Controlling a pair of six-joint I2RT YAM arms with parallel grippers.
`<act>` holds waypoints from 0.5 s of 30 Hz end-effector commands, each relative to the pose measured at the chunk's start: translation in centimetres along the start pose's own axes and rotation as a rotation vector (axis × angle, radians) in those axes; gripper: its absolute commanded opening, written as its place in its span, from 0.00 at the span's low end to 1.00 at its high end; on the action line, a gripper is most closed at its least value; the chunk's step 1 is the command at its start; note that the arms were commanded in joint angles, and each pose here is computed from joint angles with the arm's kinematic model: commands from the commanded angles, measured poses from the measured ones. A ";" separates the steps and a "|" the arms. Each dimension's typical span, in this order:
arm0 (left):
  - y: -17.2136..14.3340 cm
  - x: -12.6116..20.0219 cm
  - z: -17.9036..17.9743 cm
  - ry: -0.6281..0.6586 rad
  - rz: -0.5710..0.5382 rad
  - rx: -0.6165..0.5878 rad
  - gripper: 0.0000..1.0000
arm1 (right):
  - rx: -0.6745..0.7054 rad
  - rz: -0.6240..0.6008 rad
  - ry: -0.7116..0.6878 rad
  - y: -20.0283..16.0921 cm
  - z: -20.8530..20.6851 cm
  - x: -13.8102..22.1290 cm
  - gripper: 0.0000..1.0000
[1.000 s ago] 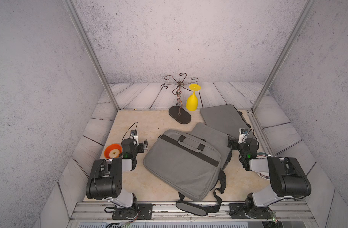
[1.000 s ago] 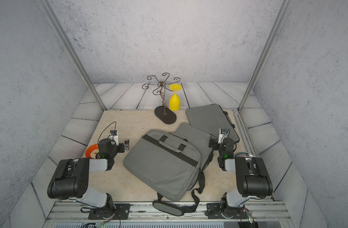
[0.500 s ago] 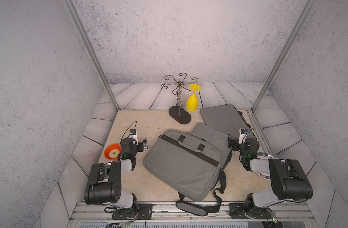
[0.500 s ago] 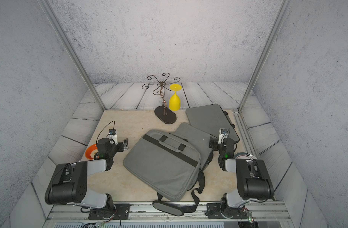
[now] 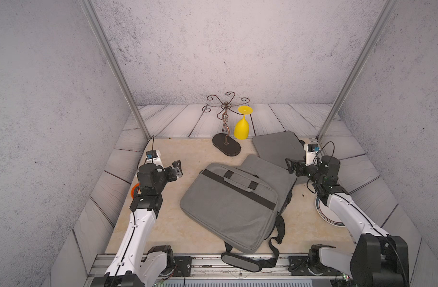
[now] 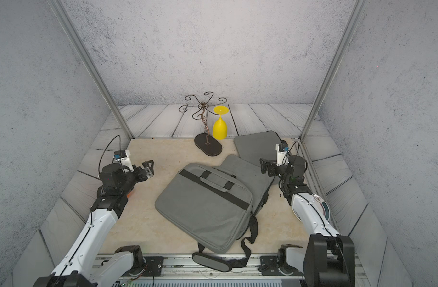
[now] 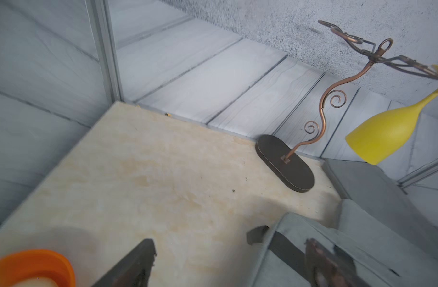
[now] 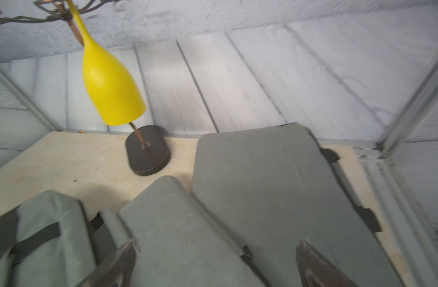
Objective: Open the zippered laptop bag and take out the laptop
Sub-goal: Adjust the zippered laptop bag.
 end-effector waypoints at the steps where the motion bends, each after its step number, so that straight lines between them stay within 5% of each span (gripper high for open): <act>1: -6.1 1.3 1.0 0.088 0.323 0.288 0.91 | -0.110 0.160 0.234 -1.4 3.5 0.6 0.99; 7: -11.6 4.0 2.5 0.249 0.599 0.411 0.87 | -0.091 0.284 0.352 -1.3 6.1 0.2 0.99; 15: -16.4 4.8 3.7 0.304 0.726 0.565 0.79 | -0.064 0.462 0.514 -2.5 9.7 -1.7 1.00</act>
Point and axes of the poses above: each gripper's point midway between its finger pads, its own x axis back along the fingers, its own z axis along the line the jaws close on, y = z × x, the point moved 4 cm from there along x, back along the fingers, and after that the axes turned 11 degrees about x, right-handed, at the moved point
